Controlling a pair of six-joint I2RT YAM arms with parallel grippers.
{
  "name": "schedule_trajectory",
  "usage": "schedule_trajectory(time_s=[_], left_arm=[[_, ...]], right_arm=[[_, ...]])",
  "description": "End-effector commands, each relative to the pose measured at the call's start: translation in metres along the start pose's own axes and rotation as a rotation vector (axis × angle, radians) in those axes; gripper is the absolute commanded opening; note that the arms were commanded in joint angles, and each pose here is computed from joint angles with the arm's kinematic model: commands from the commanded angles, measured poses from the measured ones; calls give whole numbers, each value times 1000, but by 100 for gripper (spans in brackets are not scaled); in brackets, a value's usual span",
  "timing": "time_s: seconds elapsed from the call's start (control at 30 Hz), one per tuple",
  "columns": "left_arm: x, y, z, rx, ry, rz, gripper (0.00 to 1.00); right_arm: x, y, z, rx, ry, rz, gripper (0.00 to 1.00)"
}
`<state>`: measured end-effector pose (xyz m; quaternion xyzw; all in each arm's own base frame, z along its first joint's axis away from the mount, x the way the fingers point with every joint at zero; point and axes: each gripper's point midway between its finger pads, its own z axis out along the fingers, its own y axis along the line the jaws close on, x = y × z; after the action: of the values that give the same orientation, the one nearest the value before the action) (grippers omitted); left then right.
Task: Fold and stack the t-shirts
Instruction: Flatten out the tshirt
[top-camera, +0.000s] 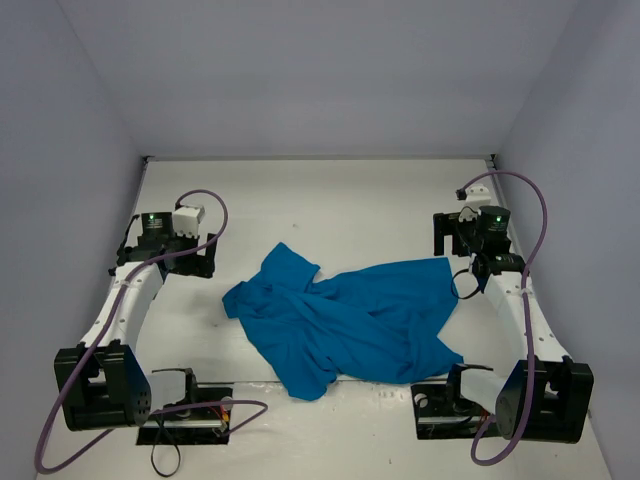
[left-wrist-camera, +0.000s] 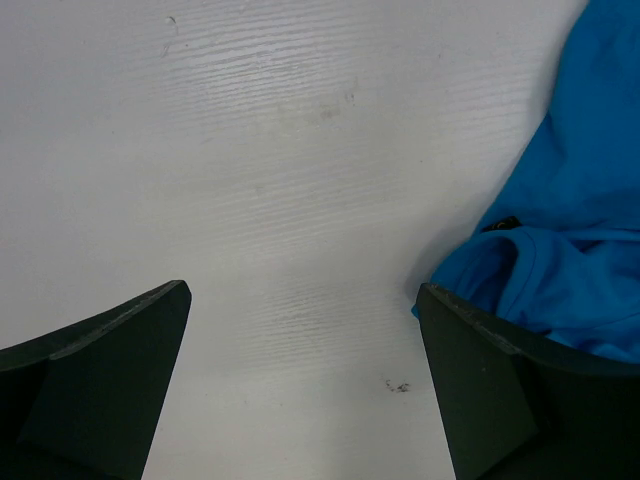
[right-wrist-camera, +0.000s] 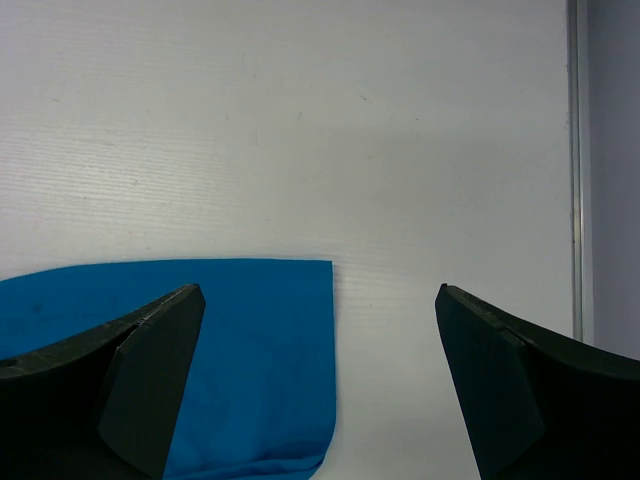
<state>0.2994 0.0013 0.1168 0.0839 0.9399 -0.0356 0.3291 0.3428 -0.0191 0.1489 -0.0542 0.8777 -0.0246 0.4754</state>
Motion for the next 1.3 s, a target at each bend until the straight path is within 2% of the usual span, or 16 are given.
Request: schedule_trajectory(time_s=[0.0, 0.33, 0.57, 0.87, 1.17, 1.27], left_arm=[[-14, 5, -8, -19, -59, 2, 94], [-25, -12, -7, 41, -82, 9, 94], [-73, -50, 1, 87, -141, 101, 94], [-82, -110, 73, 176, -5, 78, 94], [-61, -158, 122, 230, 111, 61, 93], [-49, -168, 131, 253, 149, 70, 88]], right_arm=[[-13, -2, 0, 1, -47, 9, 100], [-12, -2, 2, -2, -39, 7, 100], [-7, -2, 6, -5, -22, 6, 100], [4, -3, 15, 2, 20, -1, 100], [11, -5, 21, 8, 50, -8, 100], [13, -4, 22, 7, 58, -8, 100]])
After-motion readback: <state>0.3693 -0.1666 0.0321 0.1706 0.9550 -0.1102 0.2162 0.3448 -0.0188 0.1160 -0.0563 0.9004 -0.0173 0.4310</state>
